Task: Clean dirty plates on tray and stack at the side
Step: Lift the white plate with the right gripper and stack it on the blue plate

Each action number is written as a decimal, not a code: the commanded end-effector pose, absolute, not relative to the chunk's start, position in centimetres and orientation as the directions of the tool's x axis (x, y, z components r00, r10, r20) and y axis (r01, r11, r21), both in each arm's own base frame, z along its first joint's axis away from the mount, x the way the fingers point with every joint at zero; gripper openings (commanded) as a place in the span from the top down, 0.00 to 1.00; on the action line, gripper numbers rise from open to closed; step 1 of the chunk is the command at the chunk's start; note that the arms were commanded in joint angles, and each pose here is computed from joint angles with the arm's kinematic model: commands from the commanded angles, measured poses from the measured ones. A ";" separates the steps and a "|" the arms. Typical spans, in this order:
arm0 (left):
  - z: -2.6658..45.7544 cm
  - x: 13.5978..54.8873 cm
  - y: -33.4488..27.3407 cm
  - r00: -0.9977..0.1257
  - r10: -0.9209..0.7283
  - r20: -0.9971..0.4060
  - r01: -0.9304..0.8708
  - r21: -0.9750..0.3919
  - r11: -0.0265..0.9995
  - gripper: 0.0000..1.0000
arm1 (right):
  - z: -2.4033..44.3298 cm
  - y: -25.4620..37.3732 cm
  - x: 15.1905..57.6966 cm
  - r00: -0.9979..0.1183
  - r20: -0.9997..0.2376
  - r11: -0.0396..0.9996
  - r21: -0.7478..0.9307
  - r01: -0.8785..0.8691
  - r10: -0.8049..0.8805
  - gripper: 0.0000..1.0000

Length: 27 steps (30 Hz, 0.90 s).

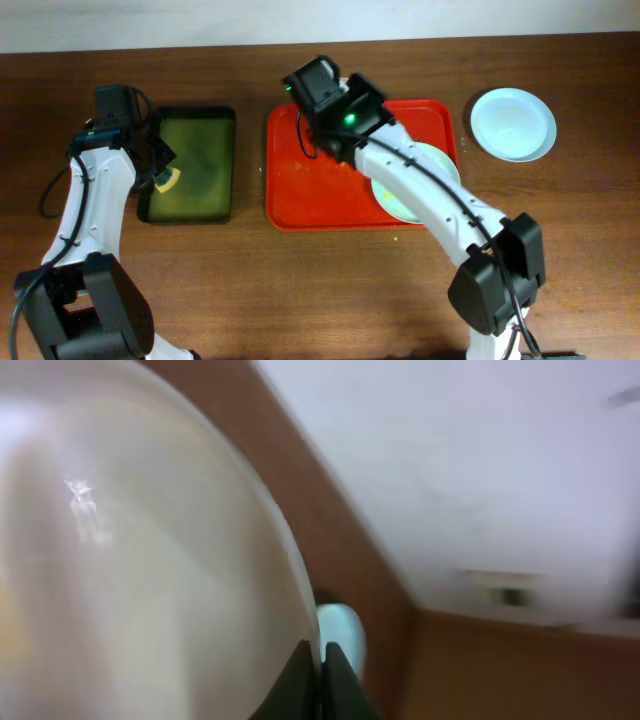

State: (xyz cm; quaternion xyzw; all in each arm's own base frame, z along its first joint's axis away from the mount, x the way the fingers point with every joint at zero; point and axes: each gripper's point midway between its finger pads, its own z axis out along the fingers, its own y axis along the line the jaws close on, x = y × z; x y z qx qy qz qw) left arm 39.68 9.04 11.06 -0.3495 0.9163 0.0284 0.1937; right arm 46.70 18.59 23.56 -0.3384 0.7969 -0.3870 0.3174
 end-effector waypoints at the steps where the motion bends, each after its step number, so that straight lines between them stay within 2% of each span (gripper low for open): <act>1: 10.6 39.6 9.2 -0.689 -0.622 -0.371 -0.646 -0.073 0.760 1.00 | 29.0 18.3 45.4 -0.584 -0.105 0.239 -0.958 -0.158 -0.805 0.96; 5: 10.6 39.6 9.2 -0.689 -0.622 -0.371 -0.647 -0.073 0.759 1.00 | 30.3 20.8 44.6 -0.536 -0.033 0.143 -0.976 -0.165 -0.844 0.96; 10: 10.6 39.6 9.2 -0.690 -0.622 -0.371 -0.646 -0.073 0.760 1.00 | 30.8 21.9 44.6 -0.518 -0.075 0.168 -0.976 -0.136 -0.852 0.96; 12: 10.6 39.6 9.2 -0.690 -0.622 -0.371 -0.646 -0.073 0.760 1.00 | 30.8 21.9 44.6 -0.525 -0.136 0.222 -0.969 -0.104 -0.840 0.96; 14: 10.6 39.6 9.2 -0.689 -0.622 -0.371 -0.647 -0.073 0.759 1.00 | 28.8 22.8 45.3 -0.483 -0.243 0.357 -0.921 -0.157 -0.841 0.96; 15: 10.6 39.6 9.2 -0.689 -0.622 -0.371 -0.647 -0.072 0.759 1.00 | 25.4 23.8 46.0 -0.429 -0.283 0.438 -0.840 -0.320 -0.858 0.96; 17: 10.6 39.6 9.2 -0.689 -0.622 -0.371 -0.646 -0.073 0.759 1.00 | 19.8 24.8 46.4 -0.366 -0.336 0.496 -0.619 -0.608 -0.868 0.96; 18: 10.6 39.6 9.2 -0.690 -0.622 -0.370 -0.646 -0.072 0.760 1.00 | 18.1 23.3 47.1 -0.439 -0.420 0.604 -0.465 -0.648 -0.794 0.96; 19: 10.6 39.6 9.2 -0.690 -0.622 -0.370 -0.646 -0.072 0.760 1.00 | 18.2 21.2 48.2 -0.537 -0.494 0.724 -0.368 -0.583 -0.684 0.96; 20: 10.6 39.6 9.2 -0.690 -0.622 -0.370 -0.646 -0.072 0.760 1.00 | 18.6 19.5 49.0 -0.594 -0.550 0.799 -0.275 -0.534 -0.587 0.96; 22: 10.6 39.6 9.2 -0.689 -0.622 -0.371 -0.646 -0.073 0.759 1.00 | 19.2 15.3 50.8 -0.674 -0.628 0.886 -0.056 -0.460 -0.389 0.96; 23: 10.6 39.6 9.2 -0.690 -0.622 -0.371 -0.646 -0.073 0.760 1.00 | 19.5 13.3 51.3 -0.700 -0.650 0.898 0.061 -0.436 -0.296 0.96; 25: 10.6 39.6 9.2 -0.690 -0.622 -0.370 -0.646 -0.073 0.759 1.00 | 20.4 7.9 52.0 -0.726 -0.677 0.858 0.295 -0.420 -0.123 0.96; 27: 10.6 39.6 9.2 -0.690 -0.622 -0.370 -0.646 -0.073 0.760 1.00 | 20.3 1.0 52.3 -0.740 -0.673 0.870 0.367 -0.330 0.004 0.96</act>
